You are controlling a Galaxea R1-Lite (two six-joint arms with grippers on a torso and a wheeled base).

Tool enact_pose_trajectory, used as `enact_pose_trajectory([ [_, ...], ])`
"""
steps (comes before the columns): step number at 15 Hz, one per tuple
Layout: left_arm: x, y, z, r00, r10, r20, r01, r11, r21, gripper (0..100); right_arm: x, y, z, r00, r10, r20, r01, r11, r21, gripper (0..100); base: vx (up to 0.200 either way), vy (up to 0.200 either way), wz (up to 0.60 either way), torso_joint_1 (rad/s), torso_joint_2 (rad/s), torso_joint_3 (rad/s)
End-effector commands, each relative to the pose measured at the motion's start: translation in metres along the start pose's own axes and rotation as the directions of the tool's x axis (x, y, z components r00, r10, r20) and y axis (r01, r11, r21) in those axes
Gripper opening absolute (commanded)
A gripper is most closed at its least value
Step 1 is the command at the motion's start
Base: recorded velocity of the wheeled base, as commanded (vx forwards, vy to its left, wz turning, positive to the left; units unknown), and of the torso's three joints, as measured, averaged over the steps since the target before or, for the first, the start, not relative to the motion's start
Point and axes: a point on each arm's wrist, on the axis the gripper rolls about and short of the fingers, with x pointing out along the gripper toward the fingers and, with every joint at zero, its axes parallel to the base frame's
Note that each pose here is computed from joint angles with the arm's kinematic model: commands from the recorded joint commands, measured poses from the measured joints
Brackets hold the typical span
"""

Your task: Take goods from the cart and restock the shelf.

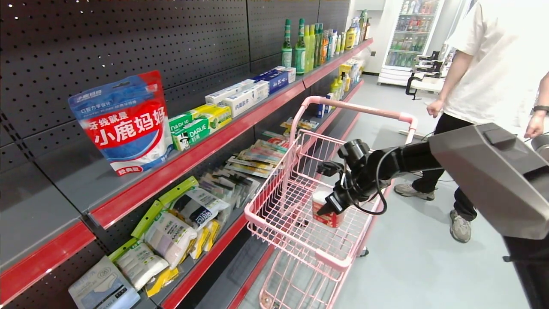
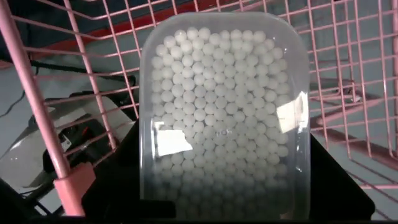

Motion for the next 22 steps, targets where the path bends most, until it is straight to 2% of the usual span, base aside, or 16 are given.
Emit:
enact_pose_trajectory([
  [1,0.0,0.0,0.0,1.0,-0.001,0.0,0.001,1.0,-0.001,100,-0.078,-0.007,-0.008,0.993,-0.095,0.065,0.089,0.992,0.089,0,0.0,0.0,0.0,0.0,0.0,0.0],
  [4,0.0,0.0,0.0,1.0,-0.001,-0.003,0.001,1.0,-0.001,100,-0.15,0.005,-0.021,0.972,-0.196,0.131,0.173,0.97,0.173,0,0.0,0.0,0.0,0.0,0.0,0.0],
  [6,0.0,0.0,0.0,1.0,-0.002,-0.001,0.002,1.0,0.0,100,-0.209,0.028,-0.038,0.935,-0.298,0.194,0.247,0.937,0.247,0,0.0,0.0,0.0,0.0,0.0,0.0],
  [8,0.0,0.0,0.0,1.0,-0.002,-0.003,0.002,1.0,-0.001,100,-0.246,0.046,-0.066,0.905,-0.366,0.219,0.304,0.914,0.269,0,0.0,0.0,0.0,0.0,0.0,0.0],
  [11,0.0,0.0,0.0,1.0,-0.002,-0.001,0.002,1.0,-0.001,100,-0.285,0.071,-0.11,0.847,-0.489,0.208,0.422,0.857,0.295,0,0.0,0.0,0.0,0.0,0.0,0.0],
  [13,0.0,0.0,0.0,1.0,-0.002,-0.001,0.002,1.0,0.0,100,-0.302,0.084,-0.131,0.829,-0.517,0.212,0.447,0.841,0.304,0,0.0,0.0,0.0,0.0,0.0,0.0],
  [15,0.0,0.0,0.0,1.0,-0.002,0.0,0.002,1.0,0.0,100,-0.323,0.11,-0.167,0.79,-0.56,0.249,0.472,0.816,0.334,0,0.0,0.0,0.0,0.0,0.0,0.0],
  [16,0.0,0.0,0.0,1.0,-0.002,0.0,0.002,1.0,0.0,100,-0.327,0.116,-0.175,0.78,-0.568,0.264,0.478,0.812,0.336,0,0.0,0.0,0.0,0.0,0.0,0.0],
  [18,0.0,0.0,0.0,1.0,-0.002,0.0,0.002,1.0,0.0,100,-0.335,0.14,-0.205,0.734,-0.607,0.304,0.52,0.791,0.322,0,0.0,0.0,0.0,0.098,-0.22,-0.141],
  [20,0.0,0.0,0.0,1.0,-0.002,0.0,0.002,1.0,0.0,100,-0.336,0.151,-0.222,0.708,-0.628,0.321,0.546,0.776,0.315,0,0.0,0.0,0.0,0.181,-0.48,-0.281],
  [22,0.0,0.0,0.0,1.0,-0.002,0.0,0.002,1.0,0.0,100,-0.336,0.154,-0.225,0.702,-0.632,0.329,0.549,0.774,0.317,0,0.0,0.0,0.0,0.244,-0.58,-0.339],
])
